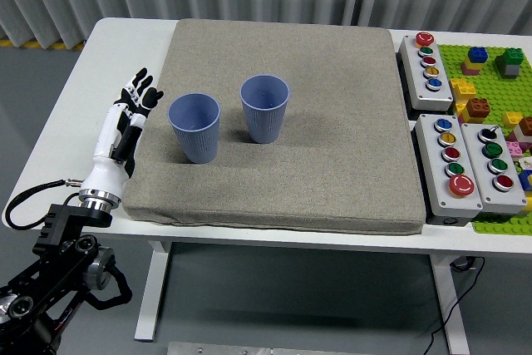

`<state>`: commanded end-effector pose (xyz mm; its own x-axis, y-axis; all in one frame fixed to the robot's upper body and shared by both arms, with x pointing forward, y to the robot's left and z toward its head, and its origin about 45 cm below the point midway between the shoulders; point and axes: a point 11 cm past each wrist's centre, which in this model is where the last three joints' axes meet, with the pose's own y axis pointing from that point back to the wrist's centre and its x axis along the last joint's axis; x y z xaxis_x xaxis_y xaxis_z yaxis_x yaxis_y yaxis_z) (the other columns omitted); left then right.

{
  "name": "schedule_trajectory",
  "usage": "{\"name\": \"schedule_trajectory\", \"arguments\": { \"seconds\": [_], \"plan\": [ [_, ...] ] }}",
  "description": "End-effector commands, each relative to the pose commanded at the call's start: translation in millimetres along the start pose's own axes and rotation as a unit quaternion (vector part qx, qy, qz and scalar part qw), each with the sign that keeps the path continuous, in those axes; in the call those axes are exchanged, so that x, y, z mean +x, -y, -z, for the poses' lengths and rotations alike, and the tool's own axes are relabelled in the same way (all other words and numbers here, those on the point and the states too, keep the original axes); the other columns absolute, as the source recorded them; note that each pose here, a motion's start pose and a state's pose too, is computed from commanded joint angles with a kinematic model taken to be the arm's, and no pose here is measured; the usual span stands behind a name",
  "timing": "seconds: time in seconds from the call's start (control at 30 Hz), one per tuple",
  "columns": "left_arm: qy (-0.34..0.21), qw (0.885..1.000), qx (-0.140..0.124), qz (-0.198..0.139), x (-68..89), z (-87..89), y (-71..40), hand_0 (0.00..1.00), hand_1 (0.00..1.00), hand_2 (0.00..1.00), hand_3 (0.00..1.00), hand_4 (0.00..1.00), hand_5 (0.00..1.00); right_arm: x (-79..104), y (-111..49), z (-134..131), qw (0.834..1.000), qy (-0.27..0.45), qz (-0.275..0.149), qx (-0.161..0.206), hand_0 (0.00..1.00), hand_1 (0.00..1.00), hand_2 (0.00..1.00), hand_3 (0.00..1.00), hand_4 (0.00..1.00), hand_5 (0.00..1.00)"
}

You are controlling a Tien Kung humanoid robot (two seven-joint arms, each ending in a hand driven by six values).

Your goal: Pick cup pour cup place

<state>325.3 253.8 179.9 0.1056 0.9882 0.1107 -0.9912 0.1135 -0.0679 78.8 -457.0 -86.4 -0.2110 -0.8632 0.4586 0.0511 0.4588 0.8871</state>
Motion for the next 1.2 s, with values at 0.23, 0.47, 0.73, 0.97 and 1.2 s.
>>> {"name": "schedule_trajectory", "arguments": {
  "seconds": [0.23, 0.47, 0.73, 0.97, 1.2],
  "plan": [
    [0.05, 0.998, 0.019, 0.021, -3.6, 14.9, 2.0, 0.942, 0.925, 0.998, 0.998, 0.998, 0.462, -0.3, -0.2, 1.1, 1.0, 0.001, 0.0, 0.001, 0.641, 0.609, 0.513, 0.595, 0.002, 0.043],
    [0.092, 0.995, 0.037, 0.031, -2.2, 28.5, 7.4, 0.958, 0.941, 0.998, 0.998, 0.998, 0.437, -1.0, -0.9, 3.6, 1.0, 0.003, 0.001, 0.003, 0.641, 0.608, 0.513, 0.595, 0.002, 0.043],
    [0.119, 0.991, 0.041, 0.045, -7.4, 32.9, 7.7, 0.969, 0.95, 0.998, 0.998, 0.998, 0.429, -1.4, -1.1, 4.4, 1.0, 0.002, 0.001, 0.004, 0.641, 0.609, 0.514, 0.595, 0.002, 0.045],
    [0.126, 0.99, 0.049, 0.046, -6.0, 37.9, 9.4, 0.97, 0.948, 0.998, 0.998, 0.998, 0.422, -1.7, -1.1, 4.1, 1.0, 0.002, 0.001, 0.003, 0.641, 0.608, 0.514, 0.595, 0.002, 0.042],
    [0.126, 0.99, 0.048, 0.038, -3.0, 37.3, 20.1, 0.952, 0.918, 0.998, 0.998, 0.998, 0.409, -1.5, -1.5, 6.1, 1.0, 0.002, 0.001, 0.005, 0.641, 0.608, 0.513, 0.595, 0.002, 0.039]
  ]
}}
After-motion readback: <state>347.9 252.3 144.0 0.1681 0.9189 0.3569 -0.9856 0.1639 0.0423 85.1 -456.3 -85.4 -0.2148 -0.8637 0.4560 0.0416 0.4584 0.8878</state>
